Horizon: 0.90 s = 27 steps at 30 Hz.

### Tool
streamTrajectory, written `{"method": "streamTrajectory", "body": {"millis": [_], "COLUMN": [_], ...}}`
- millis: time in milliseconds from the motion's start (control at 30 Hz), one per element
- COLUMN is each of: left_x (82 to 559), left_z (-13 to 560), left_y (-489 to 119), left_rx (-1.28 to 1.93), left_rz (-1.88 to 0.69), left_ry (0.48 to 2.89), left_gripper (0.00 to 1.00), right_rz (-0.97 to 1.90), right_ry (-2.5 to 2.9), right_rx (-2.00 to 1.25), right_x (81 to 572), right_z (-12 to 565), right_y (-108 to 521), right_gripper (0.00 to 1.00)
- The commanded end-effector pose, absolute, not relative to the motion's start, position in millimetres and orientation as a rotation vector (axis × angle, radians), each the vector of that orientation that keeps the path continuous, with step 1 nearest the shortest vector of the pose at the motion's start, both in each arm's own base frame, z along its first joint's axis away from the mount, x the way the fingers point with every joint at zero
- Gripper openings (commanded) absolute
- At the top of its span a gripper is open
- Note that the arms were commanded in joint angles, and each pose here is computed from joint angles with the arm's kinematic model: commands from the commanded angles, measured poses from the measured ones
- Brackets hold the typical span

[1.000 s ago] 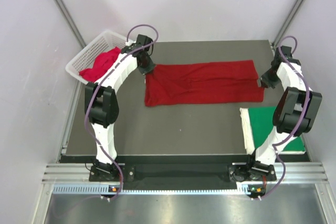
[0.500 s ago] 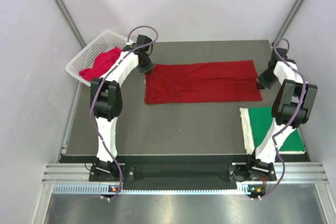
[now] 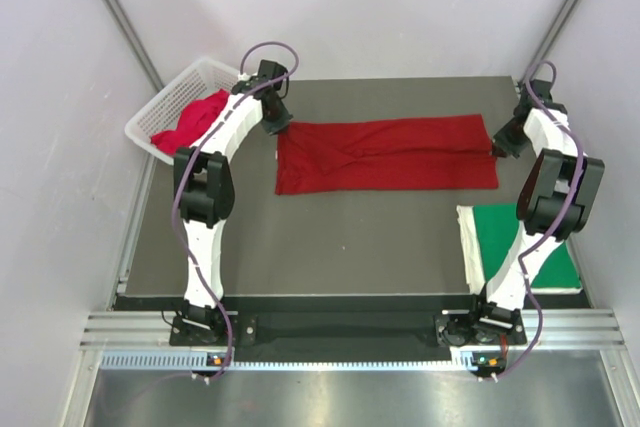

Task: Fold and stack the t-shirts
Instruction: Fold the tshirt

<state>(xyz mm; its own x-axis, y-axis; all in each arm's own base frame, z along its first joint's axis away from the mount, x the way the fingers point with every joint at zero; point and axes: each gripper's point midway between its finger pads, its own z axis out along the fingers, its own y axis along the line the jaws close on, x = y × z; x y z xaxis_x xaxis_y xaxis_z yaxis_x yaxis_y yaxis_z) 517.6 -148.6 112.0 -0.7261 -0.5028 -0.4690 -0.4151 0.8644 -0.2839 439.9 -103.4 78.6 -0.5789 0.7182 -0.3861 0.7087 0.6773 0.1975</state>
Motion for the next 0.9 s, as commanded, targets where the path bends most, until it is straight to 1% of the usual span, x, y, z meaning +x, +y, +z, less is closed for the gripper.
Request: {"method": "streamTrajectory", "body": {"millis": [0,367,733,867], "left_x": [525.2,529.6,535.9,543.2], "left_z": [111.3,93.8,92.9,95.0], "left_y": [-137.2,-133.7,-129.5,-134.7], "left_rx": [-0.676,-0.689,-0.717,-0.71], "left_rz": [-0.18,-0.163,-0.151,-0.198], "left_ry": [2.476,2.492,2.465,2.444], "left_gripper": [0.0,0.0,0.0,0.0], "right_rz": [0.039,0.039,0.028,0.028], "right_ry": [2.428,2.442,2.423,2.417], "right_rx": [1.071,1.069,1.075,1.07], "right_x": [458.3,463.4,473.4,477.8], "right_z": [84.5,69.6,71.2,71.7], "right_y": [-104.9,-105.8,-110.5,-112.5], "right_gripper": [0.0,0.0,0.0,0.0]}}
